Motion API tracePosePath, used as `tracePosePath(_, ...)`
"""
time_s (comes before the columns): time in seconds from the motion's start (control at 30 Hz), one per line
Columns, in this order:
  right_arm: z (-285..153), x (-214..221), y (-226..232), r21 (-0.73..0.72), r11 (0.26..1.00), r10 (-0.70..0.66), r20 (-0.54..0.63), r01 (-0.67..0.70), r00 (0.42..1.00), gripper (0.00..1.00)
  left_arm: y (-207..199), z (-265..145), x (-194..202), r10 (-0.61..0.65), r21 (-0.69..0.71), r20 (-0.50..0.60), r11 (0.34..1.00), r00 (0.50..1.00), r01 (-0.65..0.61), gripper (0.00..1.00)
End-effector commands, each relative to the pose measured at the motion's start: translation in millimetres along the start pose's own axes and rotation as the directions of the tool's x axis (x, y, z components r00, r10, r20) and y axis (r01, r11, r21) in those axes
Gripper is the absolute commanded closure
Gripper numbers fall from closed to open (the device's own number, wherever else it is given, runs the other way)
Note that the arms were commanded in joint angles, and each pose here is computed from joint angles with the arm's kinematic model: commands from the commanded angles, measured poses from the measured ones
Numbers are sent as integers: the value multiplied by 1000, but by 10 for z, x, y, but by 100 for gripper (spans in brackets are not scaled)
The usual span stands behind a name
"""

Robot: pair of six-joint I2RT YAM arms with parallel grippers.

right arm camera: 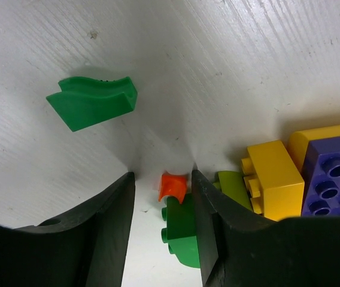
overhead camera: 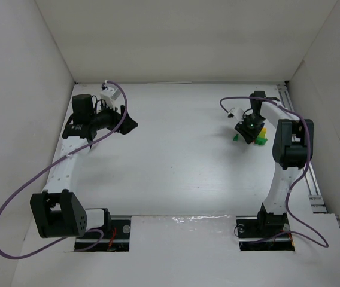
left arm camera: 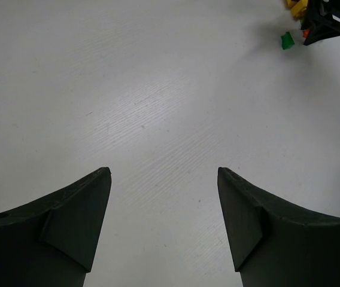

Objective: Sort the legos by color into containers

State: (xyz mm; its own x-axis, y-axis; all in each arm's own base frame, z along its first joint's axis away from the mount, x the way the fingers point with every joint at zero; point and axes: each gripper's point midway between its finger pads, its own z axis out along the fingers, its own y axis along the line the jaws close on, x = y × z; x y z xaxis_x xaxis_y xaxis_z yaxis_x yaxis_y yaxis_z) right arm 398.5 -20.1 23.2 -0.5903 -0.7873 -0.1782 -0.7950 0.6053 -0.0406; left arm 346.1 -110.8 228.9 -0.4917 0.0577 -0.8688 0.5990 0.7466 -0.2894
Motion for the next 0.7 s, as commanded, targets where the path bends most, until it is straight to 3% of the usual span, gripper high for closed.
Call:
tracePosePath(0.0,77,184,19,-19,999,38,-43,-39,998,52,-75,-33,-247,44,19,55,999,998,-45,31)
tracePosePath(0.23,54,237,11,-11,998,56,-50,-57,997,52,-75,-33,-247,44,19,55,999,998,-45,31)
tracePosePath(0.33,54,237,11,-11,998,56,-50,-57,997,57,-75,-33,-247,44,19,55,999,998,-45,31)
tracePosePath(0.53,72,257,41,-18,998,66,-56,-67,996,81,-92,-44,-269,37,19,69,999,997,-38,31)
tracePosePath(0.67,-2,222,161,-63,995,79,-33,-81,996,90,-108,-70,-252,39,5,105,999,994,-39,30)
